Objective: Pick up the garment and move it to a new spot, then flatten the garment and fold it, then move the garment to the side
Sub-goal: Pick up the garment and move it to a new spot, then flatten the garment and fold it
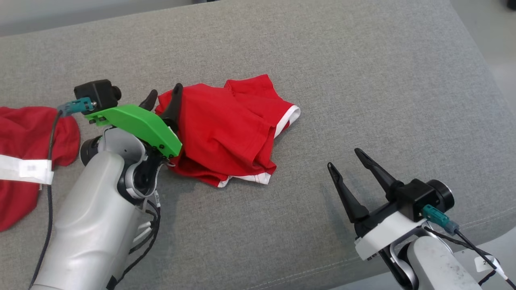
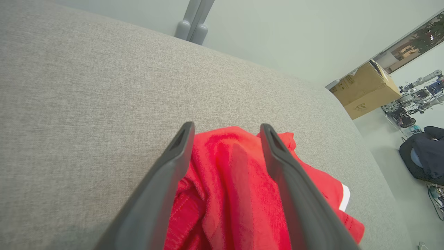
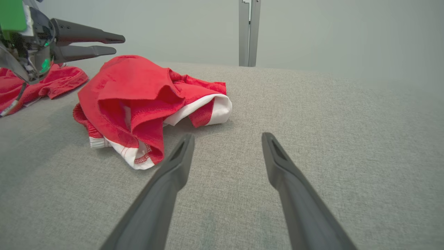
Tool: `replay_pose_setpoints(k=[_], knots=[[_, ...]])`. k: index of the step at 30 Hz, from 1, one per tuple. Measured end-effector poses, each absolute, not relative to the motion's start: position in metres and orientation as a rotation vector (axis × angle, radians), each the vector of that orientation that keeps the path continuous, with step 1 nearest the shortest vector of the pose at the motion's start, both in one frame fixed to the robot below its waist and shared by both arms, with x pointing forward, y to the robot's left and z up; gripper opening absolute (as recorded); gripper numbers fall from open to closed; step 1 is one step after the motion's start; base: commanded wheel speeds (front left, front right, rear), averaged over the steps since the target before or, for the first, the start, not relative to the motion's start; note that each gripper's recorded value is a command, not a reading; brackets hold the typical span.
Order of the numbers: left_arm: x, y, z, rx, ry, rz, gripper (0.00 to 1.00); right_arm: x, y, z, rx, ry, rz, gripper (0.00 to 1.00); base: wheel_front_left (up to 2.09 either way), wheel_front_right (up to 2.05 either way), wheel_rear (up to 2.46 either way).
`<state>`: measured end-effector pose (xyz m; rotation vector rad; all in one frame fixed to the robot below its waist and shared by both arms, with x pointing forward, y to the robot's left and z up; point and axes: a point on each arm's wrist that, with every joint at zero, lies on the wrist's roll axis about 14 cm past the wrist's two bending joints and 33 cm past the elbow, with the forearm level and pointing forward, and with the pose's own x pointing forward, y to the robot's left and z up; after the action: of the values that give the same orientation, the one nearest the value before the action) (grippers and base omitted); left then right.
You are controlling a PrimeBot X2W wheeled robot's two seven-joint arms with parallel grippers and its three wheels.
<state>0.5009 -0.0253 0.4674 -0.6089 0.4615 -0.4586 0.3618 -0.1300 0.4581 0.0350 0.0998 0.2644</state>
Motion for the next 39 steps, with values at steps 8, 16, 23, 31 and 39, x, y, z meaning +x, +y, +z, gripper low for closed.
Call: replay_pose_setpoints(k=[8, 16, 23, 31, 39], knots=[[0.494, -0.039, 0.475, -0.523, 0.384, -0.537, 1.00, 0.364, -0.081, 0.447, 0.042, 0.129, 0.414, 1.00, 0.00, 0.00, 0.00], [0.491, -0.030, 0.509, -0.516, 0.212, -0.554, 1.00, 0.347, -0.034, 0.418, 0.029, 0.223, 0.600, 0.87, 0.00, 0.00, 0.00], [0.484, -0.004, 0.525, -0.505, 0.109, -0.507, 1.00, 0.360, -0.032, 0.408, 0.014, 0.246, 0.623, 0.93, 0.00, 0.00, 0.00], [0.467, 0.027, 0.509, -0.461, 0.108, -0.428, 1.00, 0.361, -0.011, 0.401, 0.029, 0.270, 0.693, 0.67, 0.00, 0.00, 0.00], [0.457, 0.056, 0.498, -0.459, 0.114, -0.344, 1.00, 0.358, 0.000, 0.395, 0.032, 0.291, 0.731, 0.87, 0.00, 0.00, 0.00]])
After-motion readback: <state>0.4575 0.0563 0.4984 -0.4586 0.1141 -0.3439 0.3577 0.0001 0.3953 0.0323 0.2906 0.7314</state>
